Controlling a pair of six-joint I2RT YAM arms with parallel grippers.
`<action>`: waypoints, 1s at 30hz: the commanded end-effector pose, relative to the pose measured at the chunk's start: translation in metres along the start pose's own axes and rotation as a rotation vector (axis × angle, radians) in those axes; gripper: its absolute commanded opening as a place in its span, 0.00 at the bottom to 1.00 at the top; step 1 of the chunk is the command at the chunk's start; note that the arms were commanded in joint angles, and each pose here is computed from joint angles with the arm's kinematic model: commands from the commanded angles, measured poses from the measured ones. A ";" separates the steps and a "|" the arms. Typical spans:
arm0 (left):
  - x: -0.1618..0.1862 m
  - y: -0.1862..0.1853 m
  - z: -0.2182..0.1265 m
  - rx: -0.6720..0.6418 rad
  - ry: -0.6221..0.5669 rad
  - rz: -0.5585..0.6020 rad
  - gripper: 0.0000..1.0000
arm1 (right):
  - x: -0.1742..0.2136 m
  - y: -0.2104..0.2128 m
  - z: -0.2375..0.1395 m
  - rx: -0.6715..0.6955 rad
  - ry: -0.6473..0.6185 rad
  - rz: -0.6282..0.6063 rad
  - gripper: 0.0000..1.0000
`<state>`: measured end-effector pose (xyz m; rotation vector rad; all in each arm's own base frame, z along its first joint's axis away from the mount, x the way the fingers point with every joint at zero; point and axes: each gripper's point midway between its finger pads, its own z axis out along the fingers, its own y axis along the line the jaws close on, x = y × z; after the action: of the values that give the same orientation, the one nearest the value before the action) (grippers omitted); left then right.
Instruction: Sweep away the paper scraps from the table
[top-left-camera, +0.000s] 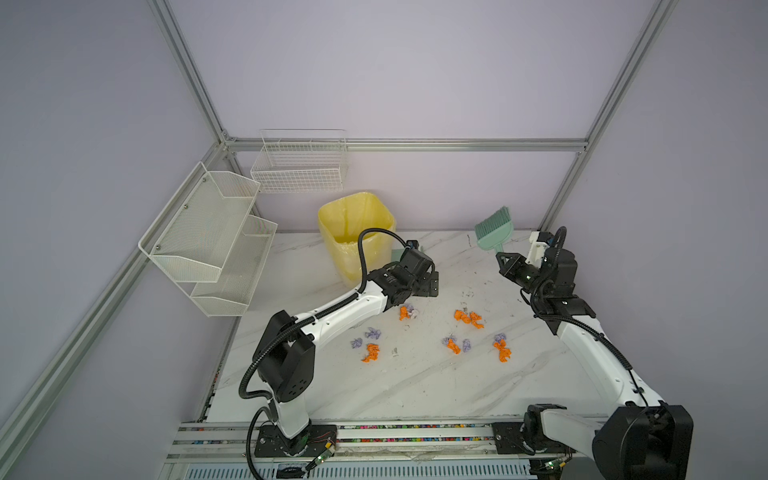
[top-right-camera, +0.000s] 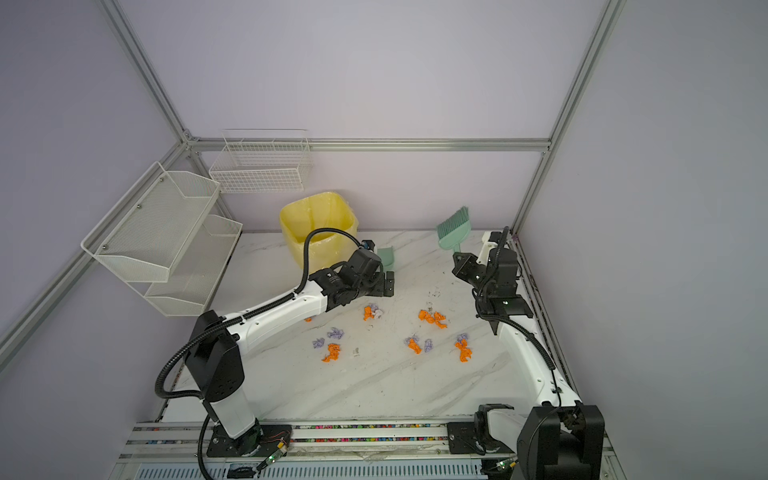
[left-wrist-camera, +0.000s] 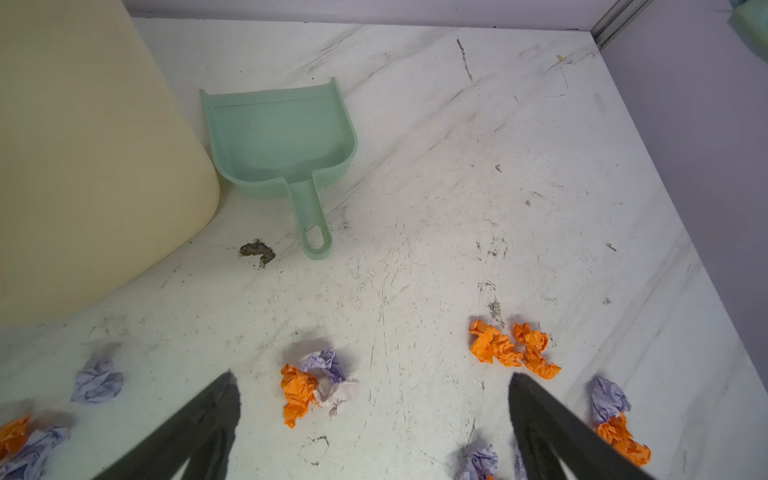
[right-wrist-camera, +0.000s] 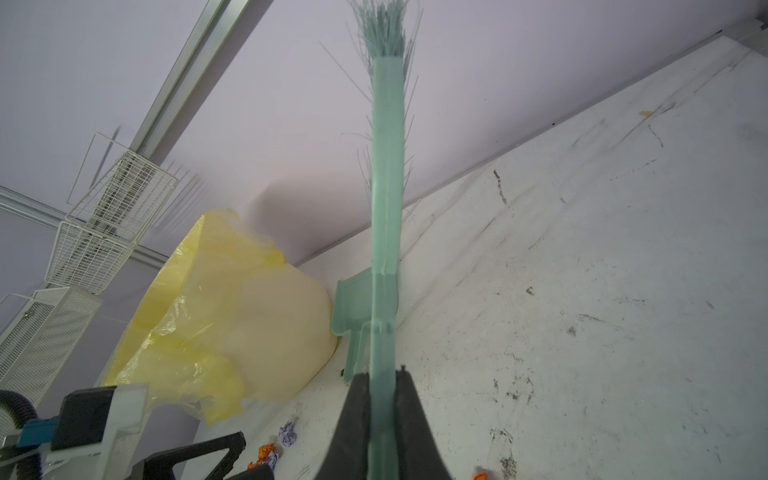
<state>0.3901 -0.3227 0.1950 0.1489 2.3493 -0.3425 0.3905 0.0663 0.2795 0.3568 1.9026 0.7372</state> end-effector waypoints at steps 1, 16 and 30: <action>-0.020 -0.007 -0.001 -0.030 -0.002 0.021 1.00 | -0.022 0.010 -0.014 0.009 -0.072 -0.055 0.00; -0.029 0.006 0.073 -0.043 0.117 -0.049 0.96 | -0.033 0.014 -0.021 0.024 -0.100 -0.080 0.00; -0.031 0.016 0.116 -0.066 0.133 -0.034 0.82 | -0.037 0.019 -0.012 0.000 -0.089 -0.079 0.00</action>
<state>0.4770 -0.3311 0.1036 0.0917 2.5677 -0.2292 0.3912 0.0571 0.3010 0.3401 1.8734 0.6583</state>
